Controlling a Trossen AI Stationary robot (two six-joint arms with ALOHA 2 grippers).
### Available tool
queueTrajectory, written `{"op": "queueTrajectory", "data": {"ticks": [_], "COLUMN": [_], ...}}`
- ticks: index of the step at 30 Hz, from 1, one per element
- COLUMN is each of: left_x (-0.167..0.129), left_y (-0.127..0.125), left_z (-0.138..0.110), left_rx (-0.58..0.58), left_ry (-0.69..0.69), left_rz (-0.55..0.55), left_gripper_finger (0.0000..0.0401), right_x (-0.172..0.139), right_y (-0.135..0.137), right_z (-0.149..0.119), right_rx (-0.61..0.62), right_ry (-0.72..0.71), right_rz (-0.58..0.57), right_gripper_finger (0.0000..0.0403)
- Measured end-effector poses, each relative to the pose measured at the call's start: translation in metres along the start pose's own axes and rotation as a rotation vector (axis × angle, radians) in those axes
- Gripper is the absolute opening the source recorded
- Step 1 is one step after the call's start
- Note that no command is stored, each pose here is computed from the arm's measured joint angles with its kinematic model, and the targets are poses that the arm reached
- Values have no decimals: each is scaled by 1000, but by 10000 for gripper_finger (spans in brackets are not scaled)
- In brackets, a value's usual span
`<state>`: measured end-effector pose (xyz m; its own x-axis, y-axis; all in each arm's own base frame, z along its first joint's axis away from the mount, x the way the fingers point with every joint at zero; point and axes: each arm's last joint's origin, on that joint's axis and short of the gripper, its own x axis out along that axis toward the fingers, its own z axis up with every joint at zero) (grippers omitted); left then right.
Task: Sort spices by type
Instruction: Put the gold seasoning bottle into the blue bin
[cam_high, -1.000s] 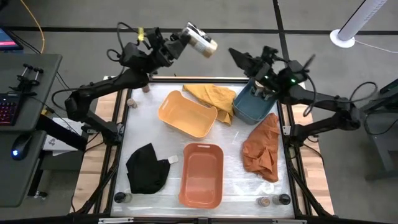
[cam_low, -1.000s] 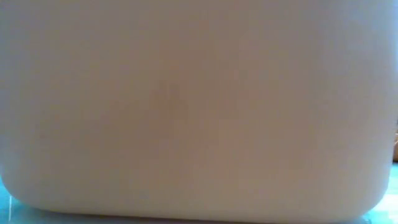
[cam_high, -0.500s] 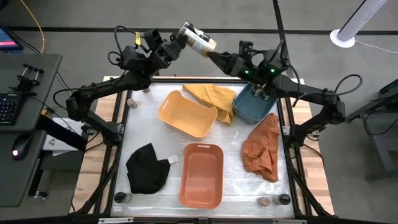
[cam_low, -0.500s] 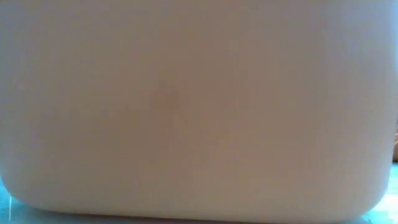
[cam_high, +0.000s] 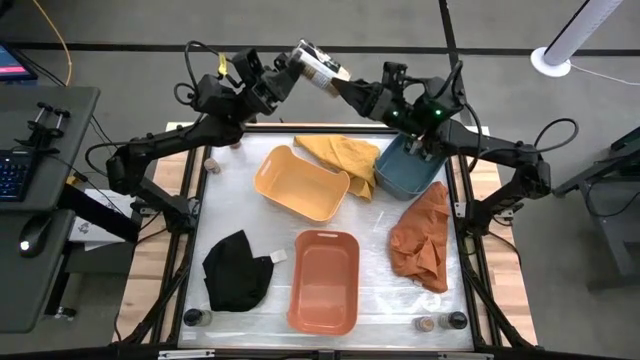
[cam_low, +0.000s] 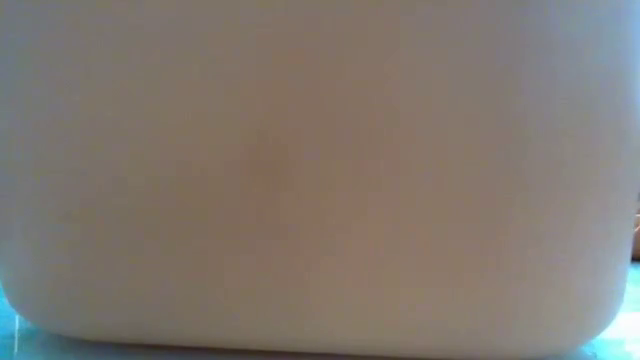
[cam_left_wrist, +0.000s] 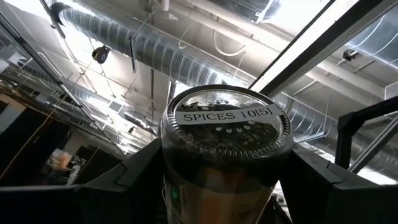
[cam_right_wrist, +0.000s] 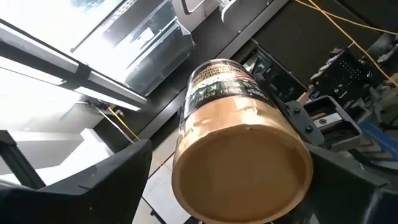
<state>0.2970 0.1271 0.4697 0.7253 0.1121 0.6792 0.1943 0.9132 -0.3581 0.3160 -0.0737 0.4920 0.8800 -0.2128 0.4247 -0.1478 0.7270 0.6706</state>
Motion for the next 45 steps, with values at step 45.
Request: {"op": "queueTrajectory", "data": {"ticks": [45], "left_x": [-89], "left_y": [70], "left_z": [-53], "left_rx": [-140], "left_ry": [1226], "left_rz": [448], "left_gripper_finger": [390], "right_x": [-167], "right_y": [-19], "right_z": [19], "right_rx": [-309], "right_ry": [700], "right_rz": [-1311], "right_gripper_finger": [270]}}
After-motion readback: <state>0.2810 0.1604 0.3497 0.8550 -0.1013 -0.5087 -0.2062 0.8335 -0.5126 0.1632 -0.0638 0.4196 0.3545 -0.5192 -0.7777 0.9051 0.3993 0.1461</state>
